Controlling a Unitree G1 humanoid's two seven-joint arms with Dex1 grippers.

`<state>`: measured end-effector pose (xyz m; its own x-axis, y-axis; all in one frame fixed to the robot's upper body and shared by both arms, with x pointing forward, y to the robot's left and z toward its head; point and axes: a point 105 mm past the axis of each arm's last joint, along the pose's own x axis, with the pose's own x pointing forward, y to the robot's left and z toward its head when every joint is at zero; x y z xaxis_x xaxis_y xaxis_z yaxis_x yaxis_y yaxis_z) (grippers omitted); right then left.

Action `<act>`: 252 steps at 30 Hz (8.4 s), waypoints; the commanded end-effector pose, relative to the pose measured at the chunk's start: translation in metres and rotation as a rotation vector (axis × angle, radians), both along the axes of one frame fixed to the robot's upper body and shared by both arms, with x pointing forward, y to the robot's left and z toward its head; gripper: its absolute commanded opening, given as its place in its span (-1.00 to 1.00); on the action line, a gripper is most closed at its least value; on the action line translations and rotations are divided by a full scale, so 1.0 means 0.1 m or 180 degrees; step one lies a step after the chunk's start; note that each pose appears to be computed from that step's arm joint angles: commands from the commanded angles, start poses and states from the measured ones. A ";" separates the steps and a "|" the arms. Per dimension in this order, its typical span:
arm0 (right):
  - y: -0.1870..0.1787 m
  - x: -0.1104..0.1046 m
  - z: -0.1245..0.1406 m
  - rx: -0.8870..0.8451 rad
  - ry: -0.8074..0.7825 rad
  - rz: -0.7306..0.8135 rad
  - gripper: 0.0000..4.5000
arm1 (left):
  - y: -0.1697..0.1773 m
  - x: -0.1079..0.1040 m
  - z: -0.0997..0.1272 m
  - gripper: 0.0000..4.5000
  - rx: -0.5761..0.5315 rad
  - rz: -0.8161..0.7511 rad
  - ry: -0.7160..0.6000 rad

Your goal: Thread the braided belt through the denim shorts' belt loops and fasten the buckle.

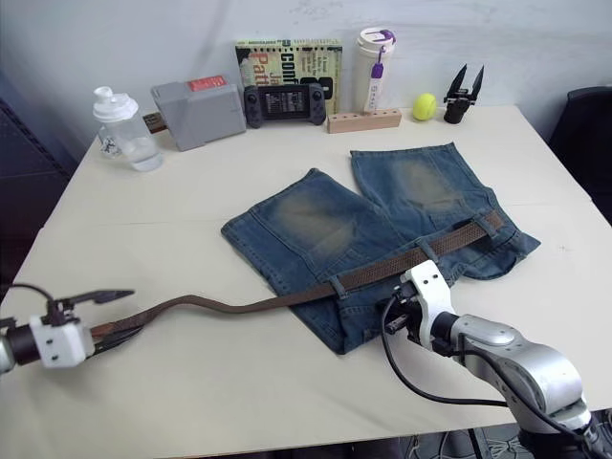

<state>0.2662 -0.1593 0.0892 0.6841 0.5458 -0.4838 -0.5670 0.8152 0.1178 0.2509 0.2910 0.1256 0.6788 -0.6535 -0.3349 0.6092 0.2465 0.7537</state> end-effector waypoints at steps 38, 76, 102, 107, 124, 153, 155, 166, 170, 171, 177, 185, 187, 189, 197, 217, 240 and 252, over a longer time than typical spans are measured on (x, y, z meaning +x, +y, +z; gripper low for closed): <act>-1.69 0.49 0.22 -0.3949 -0.1889 0.1440 0.98 | -2.71 -0.18 0.07 0.96 -0.1676 -0.1648 0.1168; -0.49 0.44 0.16 -0.2903 -0.2406 0.1688 -1.00 | -1.02 0.71 -0.60 -0.91 0.0146 0.0053 0.1204; -0.15 0.31 0.44 -0.2481 -0.2324 0.1424 1.00 | -0.67 0.60 -0.31 0.94 -0.0414 0.0007 0.0563; -0.44 0.32 0.44 -0.2741 -0.2134 0.1279 1.00 | -0.76 0.61 -0.31 0.94 -0.0279 0.0002 0.0456; -0.67 0.44 0.01 -0.2602 -0.1475 0.0915 0.76 | -0.58 0.89 -0.64 -0.27 0.0439 0.0440 0.0371; -0.89 0.59 0.52 -0.1888 -0.1449 0.0763 0.97 | -0.76 0.69 0.19 0.98 -0.1676 0.0089 0.1093; -0.91 0.55 0.70 -0.1545 -0.1321 0.0843 0.97 | -0.70 0.75 0.29 0.98 -0.1815 0.0086 0.1247; -0.70 0.96 1.25 0.0529 -0.0396 0.0489 0.97 | -0.70 1.23 0.57 0.98 -0.2116 -0.0043 0.1608; -0.56 1.12 1.18 0.0883 -0.0021 0.0381 0.97 | -0.68 1.36 0.55 0.98 -0.2358 0.0062 0.1812; -0.55 1.15 1.15 0.0912 0.0054 0.0345 0.97 | -0.67 1.38 0.55 0.98 -0.2381 0.0091 0.1844; -0.40 1.19 0.97 0.0994 0.0375 0.0428 0.97 | -0.60 1.47 0.56 0.98 -0.2391 0.0250 0.1839; -0.32 1.27 0.87 0.1092 0.0383 0.0451 -0.08 | -0.59 1.49 0.57 1.00 -0.2389 0.0262 0.1821; -0.33 1.26 0.87 0.1114 0.0334 0.0499 -0.52 | -0.57 1.48 0.59 1.00 -0.2428 0.0272 0.1878; -0.34 1.25 0.88 0.1135 0.0319 0.0513 -0.80 | -0.57 1.48 0.60 1.00 -0.2453 0.0269 0.1924; -0.30 1.04 0.96 0.1266 0.0021 0.0911 -0.80 | -0.50 1.48 0.44 1.00 -0.2486 0.0559 0.2222; -0.29 1.00 0.81 0.1191 -0.0096 0.0702 -0.80 | -0.62 1.47 0.32 -0.52 -0.2586 0.0483 0.2425; -0.50 0.19 0.63 -0.1907 -0.2747 0.1757 -0.80 | -0.45 0.38 0.03 -0.54 -0.0266 -0.0395 -0.0887; -0.67 0.09 0.23 -0.2475 -0.2572 0.1997 -0.80 | -0.11 0.10 -0.42 0.06 0.0341 -0.0068 -0.0865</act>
<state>0.2736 -0.2182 0.1125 0.6470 0.6713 -0.3617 -0.5678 0.1076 -0.8161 0.2620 0.2768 0.0925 0.7301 -0.6577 -0.1855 0.3479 0.1241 0.9293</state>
